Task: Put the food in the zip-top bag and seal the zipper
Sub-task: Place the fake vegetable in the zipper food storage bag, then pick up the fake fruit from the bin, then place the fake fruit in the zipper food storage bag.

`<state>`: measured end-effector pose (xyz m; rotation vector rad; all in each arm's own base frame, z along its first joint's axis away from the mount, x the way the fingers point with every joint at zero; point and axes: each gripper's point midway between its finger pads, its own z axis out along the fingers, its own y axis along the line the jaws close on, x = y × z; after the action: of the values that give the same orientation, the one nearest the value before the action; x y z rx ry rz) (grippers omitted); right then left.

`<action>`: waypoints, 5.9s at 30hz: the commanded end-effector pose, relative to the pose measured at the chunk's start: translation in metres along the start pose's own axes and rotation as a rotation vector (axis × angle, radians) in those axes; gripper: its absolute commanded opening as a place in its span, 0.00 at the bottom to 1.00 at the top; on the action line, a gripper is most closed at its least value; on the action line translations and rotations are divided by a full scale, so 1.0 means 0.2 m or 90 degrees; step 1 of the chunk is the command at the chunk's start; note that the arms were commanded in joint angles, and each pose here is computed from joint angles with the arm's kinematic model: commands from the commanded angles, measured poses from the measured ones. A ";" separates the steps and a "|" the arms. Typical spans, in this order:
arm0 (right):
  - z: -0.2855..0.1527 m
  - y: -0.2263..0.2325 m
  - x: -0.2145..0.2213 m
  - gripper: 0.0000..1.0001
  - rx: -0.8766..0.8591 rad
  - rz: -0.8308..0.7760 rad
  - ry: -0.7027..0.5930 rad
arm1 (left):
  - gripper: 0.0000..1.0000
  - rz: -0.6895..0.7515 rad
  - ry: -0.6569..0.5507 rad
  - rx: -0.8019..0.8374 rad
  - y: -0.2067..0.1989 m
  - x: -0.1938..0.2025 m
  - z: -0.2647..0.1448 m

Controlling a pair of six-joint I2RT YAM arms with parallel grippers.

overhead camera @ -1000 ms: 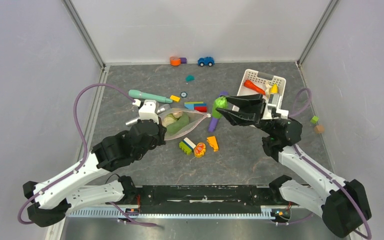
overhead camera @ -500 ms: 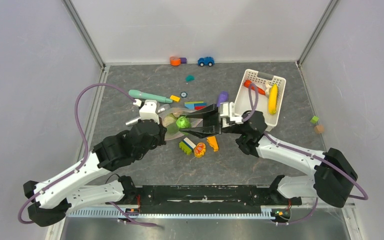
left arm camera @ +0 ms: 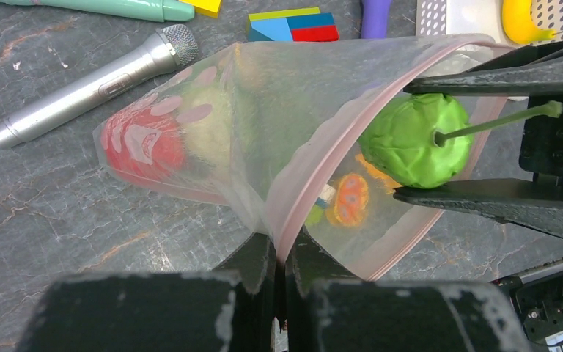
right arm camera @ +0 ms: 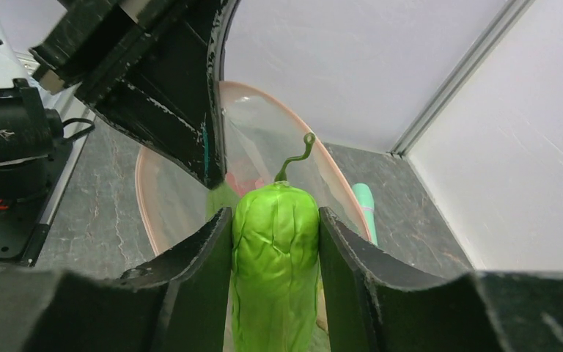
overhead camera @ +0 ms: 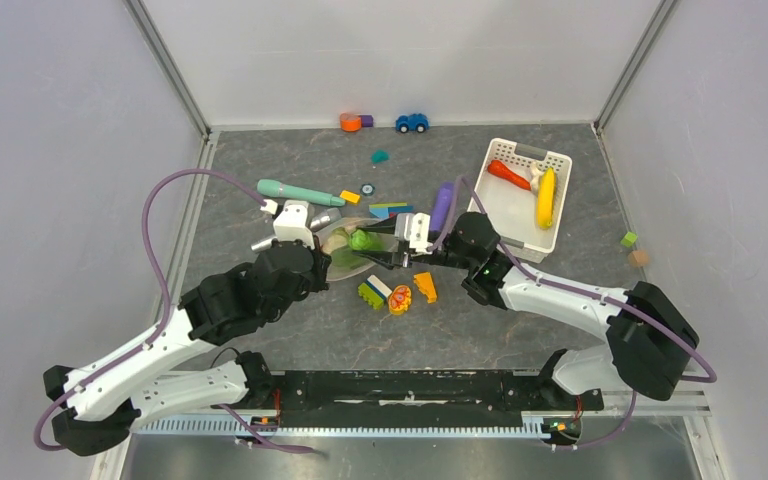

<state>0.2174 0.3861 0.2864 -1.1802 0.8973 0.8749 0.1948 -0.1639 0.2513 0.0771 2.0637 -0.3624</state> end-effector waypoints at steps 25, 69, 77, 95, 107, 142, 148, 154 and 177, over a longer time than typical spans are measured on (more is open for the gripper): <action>-0.11 -0.29 -0.15 0.98 0.202 0.092 0.080 | 0.02 -0.030 -0.024 0.001 -0.01 -0.05 0.00; -2.12 -1.52 1.16 0.84 1.036 0.199 0.735 | 0.02 -0.015 -0.014 -0.007 -0.02 -0.03 0.03; -2.18 -1.47 1.19 0.76 1.068 0.183 0.674 | 0.02 -0.014 -0.016 -0.010 -0.01 -0.03 0.03; -2.26 -1.43 1.29 0.49 1.071 0.237 0.616 | 0.02 -0.003 -0.018 -0.020 0.00 -0.04 0.04; -2.29 -1.43 1.27 0.42 1.076 0.235 0.614 | 0.02 -0.007 -0.022 -0.019 0.00 -0.04 0.03; -0.94 -0.93 -0.19 0.01 0.393 -0.068 0.007 | 0.02 -0.007 -0.017 -0.020 0.00 -0.04 0.04; -0.70 -0.42 -0.62 0.02 0.120 -0.064 -0.215 | 0.02 -0.009 -0.014 -0.016 -0.01 -0.03 0.04; -0.57 -0.16 -0.89 0.01 -0.056 -0.033 -0.353 | 0.02 -0.013 -0.020 -0.018 0.00 -0.04 0.03; 0.20 0.01 -0.49 0.01 -0.184 0.027 -0.218 | 0.02 -0.057 -0.048 0.038 -0.01 -0.10 -0.07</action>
<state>0.1465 0.3983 0.4031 -1.2013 0.4564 1.4039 0.1928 -0.1599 0.2569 0.0620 2.0472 -0.3882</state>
